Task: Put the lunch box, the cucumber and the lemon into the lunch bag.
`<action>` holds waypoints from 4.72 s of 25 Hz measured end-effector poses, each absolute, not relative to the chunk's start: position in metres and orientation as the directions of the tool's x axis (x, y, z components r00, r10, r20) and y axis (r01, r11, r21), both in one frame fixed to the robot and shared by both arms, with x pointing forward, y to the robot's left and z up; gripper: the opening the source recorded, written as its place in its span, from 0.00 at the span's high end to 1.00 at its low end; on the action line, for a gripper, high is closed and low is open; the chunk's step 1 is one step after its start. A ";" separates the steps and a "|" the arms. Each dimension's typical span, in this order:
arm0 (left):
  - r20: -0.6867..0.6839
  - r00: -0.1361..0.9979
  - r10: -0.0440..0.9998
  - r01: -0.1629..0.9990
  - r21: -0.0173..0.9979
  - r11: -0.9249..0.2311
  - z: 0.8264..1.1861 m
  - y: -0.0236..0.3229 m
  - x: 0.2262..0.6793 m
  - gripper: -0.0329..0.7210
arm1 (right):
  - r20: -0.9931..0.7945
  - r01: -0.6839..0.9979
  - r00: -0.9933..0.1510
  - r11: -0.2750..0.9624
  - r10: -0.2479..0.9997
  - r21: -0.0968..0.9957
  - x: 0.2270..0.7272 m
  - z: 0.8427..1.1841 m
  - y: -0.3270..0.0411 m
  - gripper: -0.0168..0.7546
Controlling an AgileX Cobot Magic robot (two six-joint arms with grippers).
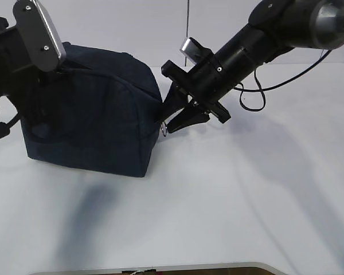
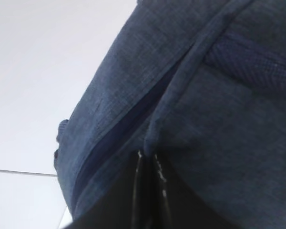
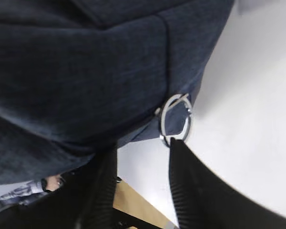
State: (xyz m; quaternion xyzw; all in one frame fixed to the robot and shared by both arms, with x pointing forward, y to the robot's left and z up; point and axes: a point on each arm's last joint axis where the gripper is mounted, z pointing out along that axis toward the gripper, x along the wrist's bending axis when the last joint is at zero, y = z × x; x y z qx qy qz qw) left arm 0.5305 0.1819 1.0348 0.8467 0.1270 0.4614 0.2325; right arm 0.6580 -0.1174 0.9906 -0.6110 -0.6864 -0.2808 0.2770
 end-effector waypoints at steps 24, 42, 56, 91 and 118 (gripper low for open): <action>0.688 0.601 0.407 -0.037 0.532 -0.846 1.032 0.176 0.527 0.97 | 0.147 0.504 -0.857 0.747 0.493 0.434 0.642 1.041 -0.150 0.52; 0.725 0.581 0.370 -0.100 0.515 -0.851 1.047 0.177 0.519 0.50 | 0.001 0.295 -0.944 0.845 0.329 0.445 0.636 1.058 -0.155 0.52; 0.642 0.671 0.370 -0.250 0.666 -0.703 1.088 0.169 0.479 0.47 | -0.093 0.243 -0.940 0.834 0.329 0.495 0.615 1.105 -0.161 0.52; 0.493 0.693 0.526 0.306 0.459 -0.834 1.111 0.248 0.388 0.47 | -0.341 0.117 -0.853 0.780 0.396 0.614 0.451 1.228 -0.209 0.52; 0.251 0.414 0.875 0.511 0.731 -0.452 1.123 0.306 0.261 0.47 | -0.264 0.250 -0.794 0.690 0.547 0.679 0.349 1.202 -0.239 0.52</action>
